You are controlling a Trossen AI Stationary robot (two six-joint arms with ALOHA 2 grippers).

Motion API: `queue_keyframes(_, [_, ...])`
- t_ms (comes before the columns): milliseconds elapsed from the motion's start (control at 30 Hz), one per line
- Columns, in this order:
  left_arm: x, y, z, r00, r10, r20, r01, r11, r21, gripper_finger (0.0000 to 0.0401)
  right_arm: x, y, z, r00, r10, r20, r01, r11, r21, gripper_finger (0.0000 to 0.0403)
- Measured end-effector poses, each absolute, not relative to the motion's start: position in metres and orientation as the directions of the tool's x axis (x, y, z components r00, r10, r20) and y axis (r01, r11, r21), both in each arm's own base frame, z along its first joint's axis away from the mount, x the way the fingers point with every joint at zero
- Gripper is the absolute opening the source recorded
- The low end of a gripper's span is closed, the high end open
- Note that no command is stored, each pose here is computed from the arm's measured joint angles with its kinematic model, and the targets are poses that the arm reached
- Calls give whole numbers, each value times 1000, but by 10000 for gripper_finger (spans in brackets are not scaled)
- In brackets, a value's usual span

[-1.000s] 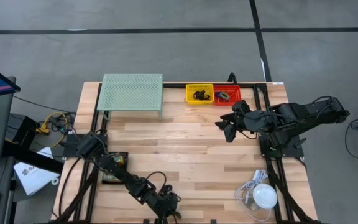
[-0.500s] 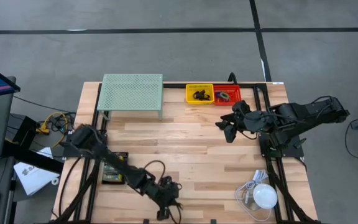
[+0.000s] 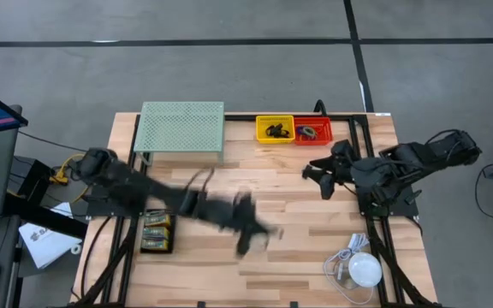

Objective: Pick & Place Office Desk Supplies
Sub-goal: Put the black rubber band into the yellow basket

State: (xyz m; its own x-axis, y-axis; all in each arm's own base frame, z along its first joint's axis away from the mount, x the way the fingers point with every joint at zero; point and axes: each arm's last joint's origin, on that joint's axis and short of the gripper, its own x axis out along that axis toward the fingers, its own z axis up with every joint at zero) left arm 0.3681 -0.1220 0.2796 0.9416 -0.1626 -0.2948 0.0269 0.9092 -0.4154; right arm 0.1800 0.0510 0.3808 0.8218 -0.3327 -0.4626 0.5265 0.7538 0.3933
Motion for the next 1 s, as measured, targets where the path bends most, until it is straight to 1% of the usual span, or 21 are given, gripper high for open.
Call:
queue_keyframes(67, [381, -82, 285, 967, -59, -247, -49, 912, -408, 1, 175, 53, 384, 831, -336, -443, 520, 754, 403, 205])
queue_keyframes(133, [389, -40, 291, 971, 46, -236, -135, 916, -377, 1, 168, 53, 387, 840, -342, -420, 513, 753, 412, 205])
queue_keyframes(233, [391, 21, 296, 946, 157, -285, -247, 916, -317, 1, 160, 52, 392, 849, -359, -387, 511, 743, 432, 205])
queue_keyframes(333, [385, 75, 300, 914, 194, -357, -298, 917, -264, 1, 152, 50, 396, 853, -380, -357, 514, 728, 453, 205])
queue_keyframes(433, [377, 113, 301, 883, 215, -418, -322, 925, -203, 0, 148, 49, 398, 853, -398, -337, 518, 721, 460, 205])
queue_keyframes(500, [378, 132, 300, 876, 226, -427, -327, 928, -181, 0, 146, 48, 399, 849, -415, -327, 526, 716, 460, 205])
queue_keyframes(567, [379, 146, 294, 854, 230, -467, -341, 925, -169, 0, 145, 47, 399, 845, -426, -322, 533, 714, 454, 205])
queue_keyframes(767, [412, 168, 259, 814, 219, -538, -334, 934, -126, 0, 146, 44, 399, 826, -471, -310, 564, 702, 436, 205])
queue_keyframes(900, [435, 179, 235, 765, 272, -584, -381, 922, -70, 0, 147, 41, 400, 820, -484, -306, 573, 691, 441, 205])
queue_keyframes(1000, [442, 188, 221, 706, 367, -605, -466, 885, -7, 0, 147, 41, 400, 819, -485, -305, 573, 686, 449, 205])
